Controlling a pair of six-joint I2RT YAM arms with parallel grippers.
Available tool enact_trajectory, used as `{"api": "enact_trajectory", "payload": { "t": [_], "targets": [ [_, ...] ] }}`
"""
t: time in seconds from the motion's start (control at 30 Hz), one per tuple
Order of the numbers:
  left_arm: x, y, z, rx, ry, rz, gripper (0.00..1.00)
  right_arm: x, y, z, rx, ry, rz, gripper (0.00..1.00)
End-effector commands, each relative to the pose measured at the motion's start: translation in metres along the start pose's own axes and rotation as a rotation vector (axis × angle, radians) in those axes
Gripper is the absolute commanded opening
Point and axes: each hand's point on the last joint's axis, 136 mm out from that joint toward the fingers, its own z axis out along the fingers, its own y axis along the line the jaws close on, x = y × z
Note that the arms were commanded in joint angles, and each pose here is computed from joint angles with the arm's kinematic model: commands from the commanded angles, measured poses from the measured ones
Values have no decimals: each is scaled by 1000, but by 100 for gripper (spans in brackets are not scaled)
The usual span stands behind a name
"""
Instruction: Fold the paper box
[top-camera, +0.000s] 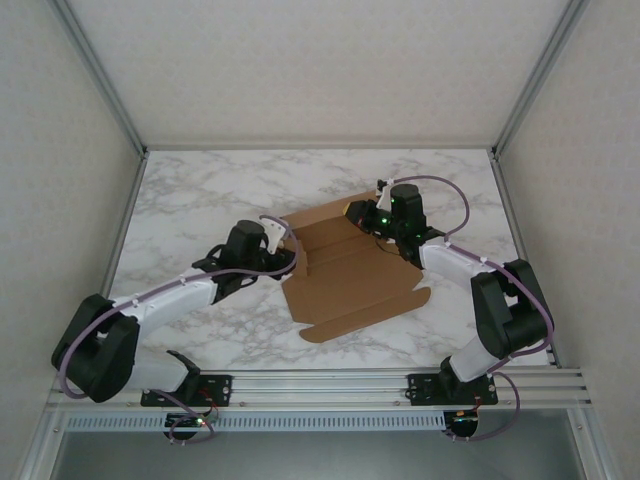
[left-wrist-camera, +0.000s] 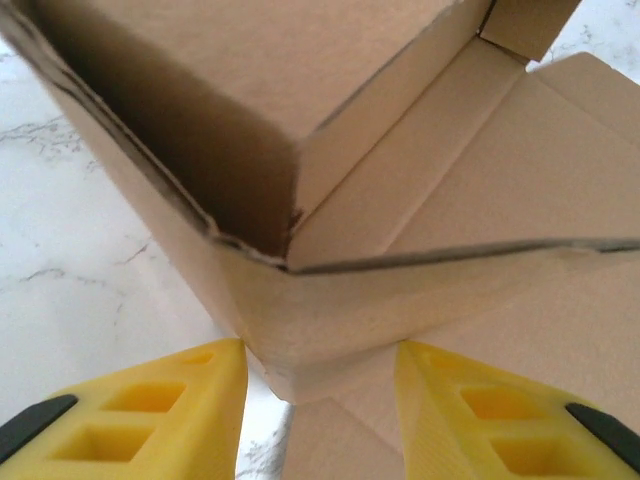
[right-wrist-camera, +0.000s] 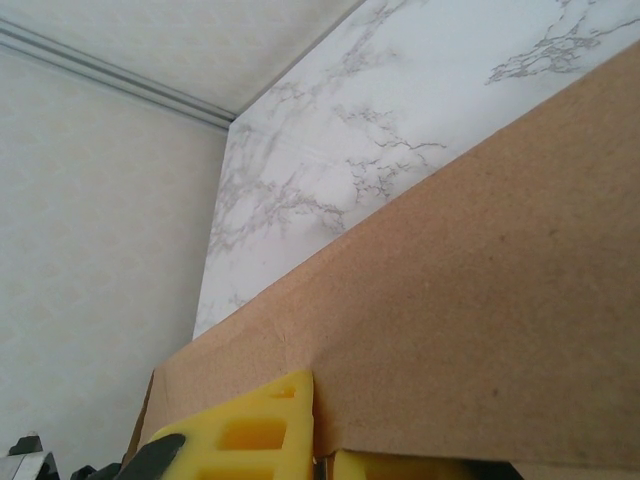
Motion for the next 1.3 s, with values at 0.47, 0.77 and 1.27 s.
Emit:
{"api": "enact_trajectory", "payload": {
  "t": [0.47, 0.77, 1.27],
  "targets": [
    [-32, 24, 26, -245, -85, 56, 48, 12, 3, -11, -1, 37, 38, 10],
    [-40, 34, 30, -308, -139, 47, 45, 19, 7, -16, -12, 37, 45, 10],
    [-47, 50, 39, -462, -157, 82, 6, 41, 6, -26, 57, -17, 81, 12]
  ]
}}
